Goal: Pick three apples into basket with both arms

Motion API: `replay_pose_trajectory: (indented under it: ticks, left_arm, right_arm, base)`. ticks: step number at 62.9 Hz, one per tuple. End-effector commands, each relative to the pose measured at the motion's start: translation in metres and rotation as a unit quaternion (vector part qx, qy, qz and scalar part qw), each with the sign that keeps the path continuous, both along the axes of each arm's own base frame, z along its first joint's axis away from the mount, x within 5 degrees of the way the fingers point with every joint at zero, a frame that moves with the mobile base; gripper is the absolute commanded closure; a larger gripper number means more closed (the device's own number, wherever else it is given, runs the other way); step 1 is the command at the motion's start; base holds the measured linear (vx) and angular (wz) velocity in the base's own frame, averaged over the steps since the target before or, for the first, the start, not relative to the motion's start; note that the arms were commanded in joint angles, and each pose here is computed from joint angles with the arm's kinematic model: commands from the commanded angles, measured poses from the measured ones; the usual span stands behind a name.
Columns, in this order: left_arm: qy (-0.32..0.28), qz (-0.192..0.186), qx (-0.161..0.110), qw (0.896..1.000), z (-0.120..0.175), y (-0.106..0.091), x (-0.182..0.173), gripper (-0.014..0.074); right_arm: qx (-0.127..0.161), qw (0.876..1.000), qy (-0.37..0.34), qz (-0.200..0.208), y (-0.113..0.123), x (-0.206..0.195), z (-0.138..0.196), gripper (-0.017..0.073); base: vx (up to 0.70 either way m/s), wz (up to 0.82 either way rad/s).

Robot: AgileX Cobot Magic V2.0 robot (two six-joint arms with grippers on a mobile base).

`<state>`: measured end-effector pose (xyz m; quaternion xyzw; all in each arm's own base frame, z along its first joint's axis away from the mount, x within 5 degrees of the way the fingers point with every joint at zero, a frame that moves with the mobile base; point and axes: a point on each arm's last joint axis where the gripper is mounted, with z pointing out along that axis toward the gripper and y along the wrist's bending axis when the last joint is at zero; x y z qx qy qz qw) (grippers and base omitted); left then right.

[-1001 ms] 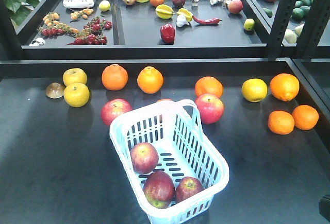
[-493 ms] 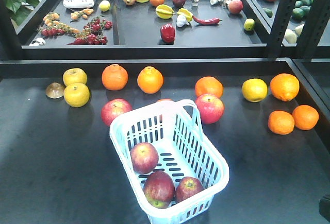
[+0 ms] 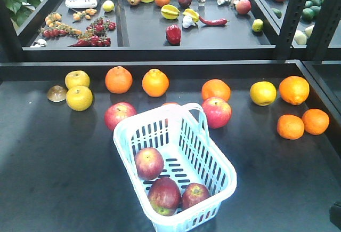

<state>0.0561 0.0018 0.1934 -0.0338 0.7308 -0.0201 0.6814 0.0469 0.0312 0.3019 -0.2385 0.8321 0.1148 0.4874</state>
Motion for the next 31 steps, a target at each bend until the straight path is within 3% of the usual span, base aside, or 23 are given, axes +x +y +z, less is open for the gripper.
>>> replay_pose_trajectory:
  ticks: [1, 31]
  left_arm:
    - [-0.054, 0.008, -0.013, 0.998, 0.0133, 0.0004, -0.0017, 0.0599]
    - [-0.055, 0.017, -0.014, 0.998, 0.0136, 0.0014, -0.0018, 0.0599]
  right_arm:
    - [0.018, 0.999, -0.039, -0.007, 0.0005, 0.0035, 0.0131, 0.0568]
    - [0.018, 0.999, -0.039, -0.007, 0.0005, 0.0035, 0.0131, 0.0568]
  base:
    - [0.00, 0.00]
    - [0.00, 0.00]
